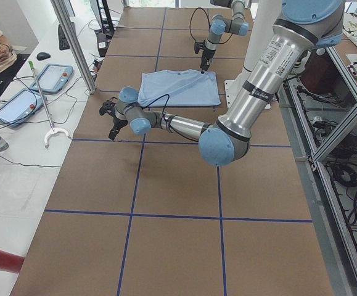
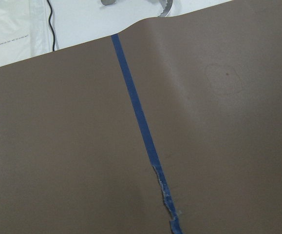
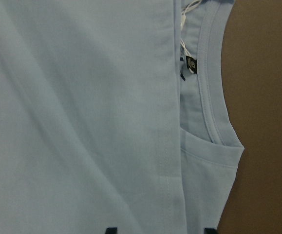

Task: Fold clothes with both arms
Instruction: 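Lower the left gripper to the near shirt corner while the right holds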

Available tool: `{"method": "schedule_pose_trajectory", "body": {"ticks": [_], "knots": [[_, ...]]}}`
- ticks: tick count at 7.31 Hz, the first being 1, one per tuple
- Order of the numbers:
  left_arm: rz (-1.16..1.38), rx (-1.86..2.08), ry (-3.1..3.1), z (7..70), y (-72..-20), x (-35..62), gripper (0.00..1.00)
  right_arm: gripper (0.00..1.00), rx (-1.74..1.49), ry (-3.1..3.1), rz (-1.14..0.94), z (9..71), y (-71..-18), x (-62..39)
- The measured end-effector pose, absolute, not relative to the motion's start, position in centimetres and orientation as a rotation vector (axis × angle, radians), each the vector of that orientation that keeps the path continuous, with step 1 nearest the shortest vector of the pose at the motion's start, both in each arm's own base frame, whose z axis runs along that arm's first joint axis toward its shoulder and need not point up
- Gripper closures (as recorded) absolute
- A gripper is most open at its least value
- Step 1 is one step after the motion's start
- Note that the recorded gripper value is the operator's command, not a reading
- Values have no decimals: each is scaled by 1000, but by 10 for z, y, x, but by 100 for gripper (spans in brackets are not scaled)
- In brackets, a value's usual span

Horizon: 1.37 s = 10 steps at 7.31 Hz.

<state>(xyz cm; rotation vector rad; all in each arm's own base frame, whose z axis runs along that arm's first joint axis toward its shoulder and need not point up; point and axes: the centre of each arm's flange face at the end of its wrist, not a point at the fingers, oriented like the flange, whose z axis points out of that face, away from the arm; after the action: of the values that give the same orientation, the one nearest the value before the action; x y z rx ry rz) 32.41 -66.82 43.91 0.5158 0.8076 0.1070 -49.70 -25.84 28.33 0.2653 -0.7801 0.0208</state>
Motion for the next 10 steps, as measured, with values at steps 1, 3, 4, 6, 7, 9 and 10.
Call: {"method": "schedule_pose_trajectory", "body": {"ticks": [1, 3, 4, 6, 7, 9, 10], "knots": [[71, 491, 851, 434, -653, 326, 0, 0, 262, -845, 58, 276, -270, -487], [5, 423, 973, 410, -582, 352, 0, 0, 235, -985, 177, 287, -275, -469], [-22, 366, 1043, 395, -529, 371, 0, 0, 217, -1045, 236, 299, -273, -459], [-84, 259, 1160, 358, -412, 404, 0, 0, 200, -1106, 320, 317, -271, -446], [-127, 211, 1198, 344, -357, 422, 0, 0, 200, -1112, 340, 320, -272, -444], [-257, 121, 1241, 328, -268, 470, 21, 0, 215, -1110, 360, 323, -273, -443], [-320, 91, 1258, 322, -237, 490, 30, 0, 218, -1109, 363, 323, -274, -443]]}}
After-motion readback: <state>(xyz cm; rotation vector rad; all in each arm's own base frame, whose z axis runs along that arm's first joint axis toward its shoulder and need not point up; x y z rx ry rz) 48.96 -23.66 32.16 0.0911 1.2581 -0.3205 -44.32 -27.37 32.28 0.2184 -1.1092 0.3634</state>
